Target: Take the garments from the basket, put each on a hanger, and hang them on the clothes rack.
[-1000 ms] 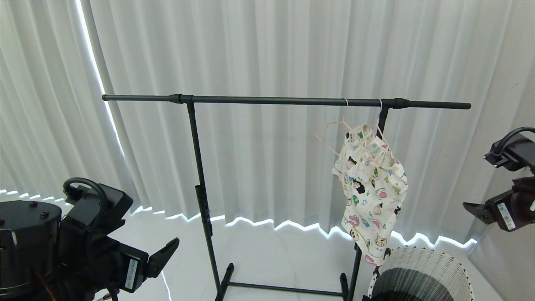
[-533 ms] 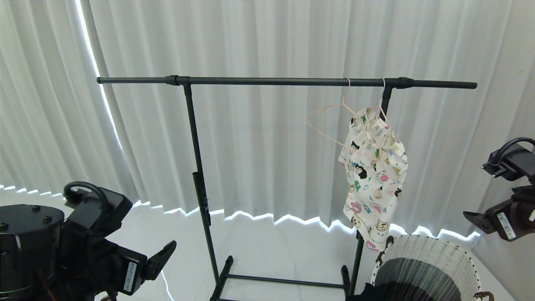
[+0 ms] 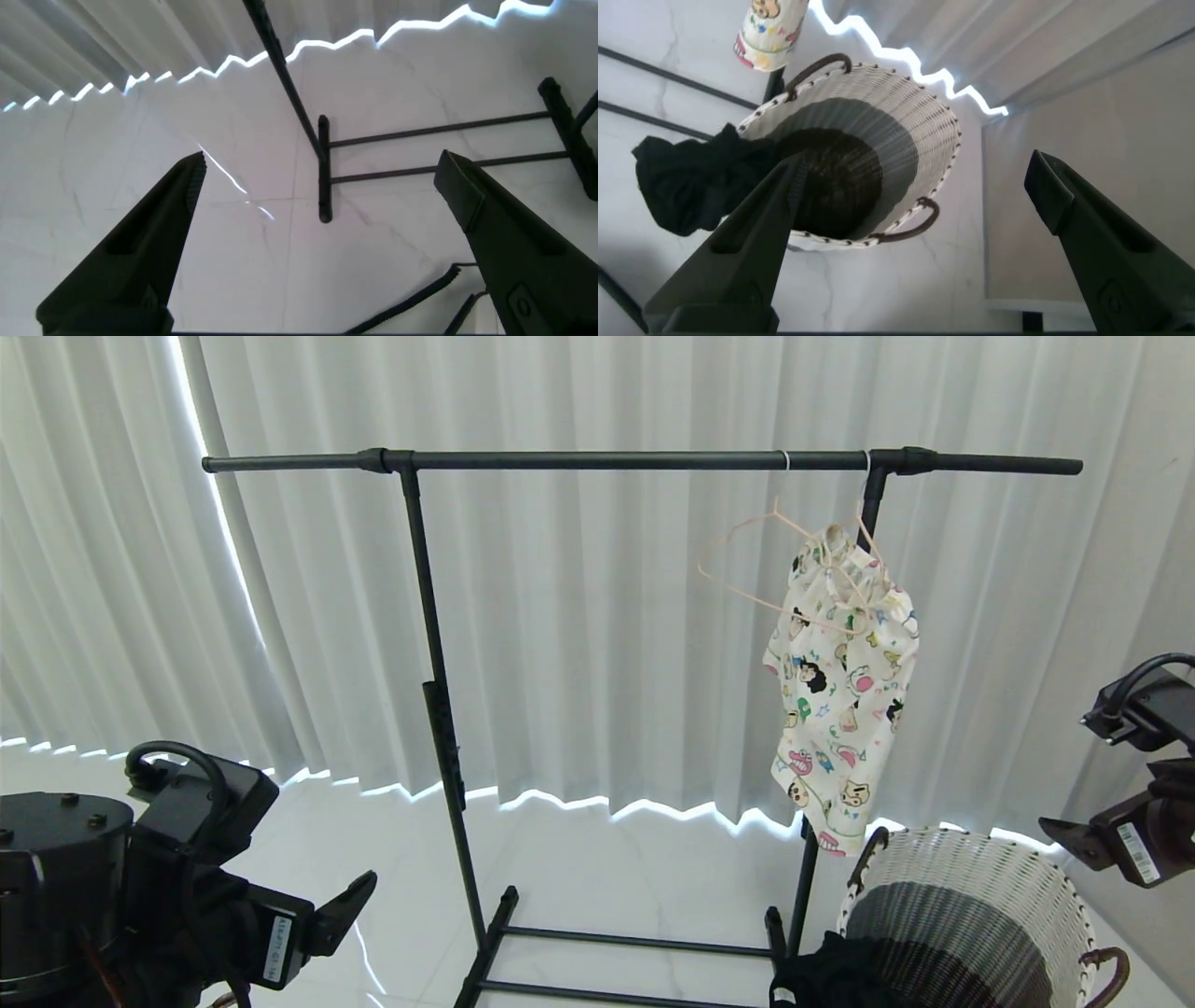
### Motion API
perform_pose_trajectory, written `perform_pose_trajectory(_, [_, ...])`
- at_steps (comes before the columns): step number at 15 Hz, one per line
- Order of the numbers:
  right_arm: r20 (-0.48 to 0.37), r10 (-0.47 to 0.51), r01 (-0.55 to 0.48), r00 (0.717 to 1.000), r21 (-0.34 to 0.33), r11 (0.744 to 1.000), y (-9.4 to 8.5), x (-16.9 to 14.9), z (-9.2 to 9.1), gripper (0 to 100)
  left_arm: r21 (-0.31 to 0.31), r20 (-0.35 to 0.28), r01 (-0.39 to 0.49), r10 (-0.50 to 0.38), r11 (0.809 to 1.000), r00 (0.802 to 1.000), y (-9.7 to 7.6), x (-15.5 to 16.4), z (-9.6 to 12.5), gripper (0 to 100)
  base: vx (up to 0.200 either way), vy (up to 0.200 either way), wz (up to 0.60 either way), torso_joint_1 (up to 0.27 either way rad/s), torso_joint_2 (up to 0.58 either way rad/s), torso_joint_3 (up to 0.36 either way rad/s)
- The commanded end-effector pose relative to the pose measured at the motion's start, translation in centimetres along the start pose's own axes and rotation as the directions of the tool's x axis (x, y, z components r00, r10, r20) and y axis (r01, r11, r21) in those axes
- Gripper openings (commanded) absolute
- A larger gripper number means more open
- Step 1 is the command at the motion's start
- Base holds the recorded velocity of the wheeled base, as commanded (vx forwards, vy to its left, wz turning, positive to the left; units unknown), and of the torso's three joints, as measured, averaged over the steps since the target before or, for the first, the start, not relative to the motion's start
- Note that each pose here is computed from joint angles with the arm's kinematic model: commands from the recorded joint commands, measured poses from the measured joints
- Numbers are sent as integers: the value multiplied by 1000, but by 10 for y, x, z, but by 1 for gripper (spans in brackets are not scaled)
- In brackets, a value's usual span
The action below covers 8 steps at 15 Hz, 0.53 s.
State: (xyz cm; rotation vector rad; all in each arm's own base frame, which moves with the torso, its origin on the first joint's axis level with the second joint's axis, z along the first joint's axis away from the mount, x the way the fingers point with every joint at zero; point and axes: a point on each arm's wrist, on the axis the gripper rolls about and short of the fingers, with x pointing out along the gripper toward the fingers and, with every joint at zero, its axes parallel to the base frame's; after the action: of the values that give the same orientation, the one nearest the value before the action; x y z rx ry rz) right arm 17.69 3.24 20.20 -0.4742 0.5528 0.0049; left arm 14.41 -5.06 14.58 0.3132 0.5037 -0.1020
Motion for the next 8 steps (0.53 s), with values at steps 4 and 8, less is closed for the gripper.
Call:
perform_pose_trajectory(4, [-6,7,-7,1000,-6,1000,3,-10,-17,100,-1,1,-3,3,1000,1000,0,0,0,100,0,0,0,-154,455,304])
perform_pose_trajectory(8, [-13,9,-9,1000,-10,1000,5,-11,-22,100,1,-9,-21,21,1000,1000,0,2,0,100,0,0,0,-5,109,54])
